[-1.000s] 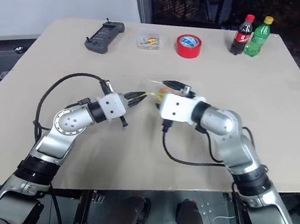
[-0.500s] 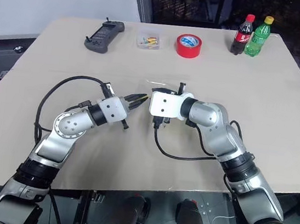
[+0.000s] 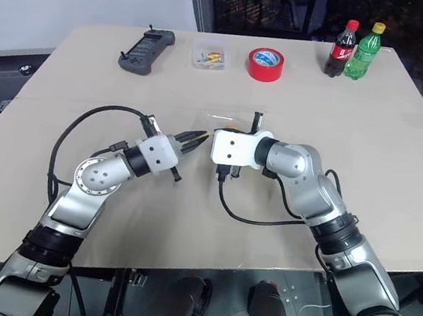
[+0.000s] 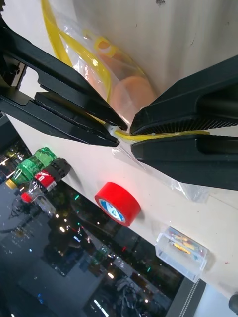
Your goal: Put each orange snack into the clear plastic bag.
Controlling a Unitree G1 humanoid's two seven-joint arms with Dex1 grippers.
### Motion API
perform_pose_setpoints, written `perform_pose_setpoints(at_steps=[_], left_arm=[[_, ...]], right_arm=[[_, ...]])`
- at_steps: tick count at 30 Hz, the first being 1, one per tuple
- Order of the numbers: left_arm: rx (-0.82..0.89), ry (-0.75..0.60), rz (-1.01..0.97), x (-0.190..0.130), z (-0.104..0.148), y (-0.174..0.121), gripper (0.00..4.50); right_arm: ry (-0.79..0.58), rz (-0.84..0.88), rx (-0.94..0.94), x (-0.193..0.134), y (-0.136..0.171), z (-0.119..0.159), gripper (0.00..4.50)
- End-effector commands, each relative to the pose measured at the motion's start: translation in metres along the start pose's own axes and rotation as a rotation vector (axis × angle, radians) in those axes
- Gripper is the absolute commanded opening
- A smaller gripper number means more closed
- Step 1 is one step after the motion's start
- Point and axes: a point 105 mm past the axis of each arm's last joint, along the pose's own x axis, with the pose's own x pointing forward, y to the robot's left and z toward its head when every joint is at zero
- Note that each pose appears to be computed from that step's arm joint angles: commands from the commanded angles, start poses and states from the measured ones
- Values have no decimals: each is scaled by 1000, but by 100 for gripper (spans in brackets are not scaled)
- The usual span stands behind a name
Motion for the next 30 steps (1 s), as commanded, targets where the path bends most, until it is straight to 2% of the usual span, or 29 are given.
perform_pose_setpoints(at_steps=[1,5,8,16,20,27,30], left_arm=[[-17,-43,95,-5,11,21,0],[-84,-66,205,-12,12,45,0],[-126,-51,295,-20,6,66,0],[-185,-23,340,-24,-7,73,0],[-214,-15,353,-15,-12,78,0],[-131,-64,389,10,-2,121,0],[-66,-95,351,9,7,122,0]], right_arm=[[-6,-50,-28,-5,-16,3,8],[131,-97,-9,-20,-26,-31,8],[249,-166,25,-44,-40,-60,8],[416,-266,54,-96,-60,-99,8],[455,-344,42,-105,-78,-107,8],[393,-491,-4,-107,-131,-95,8],[337,-475,0,-114,-130,-86,8]])
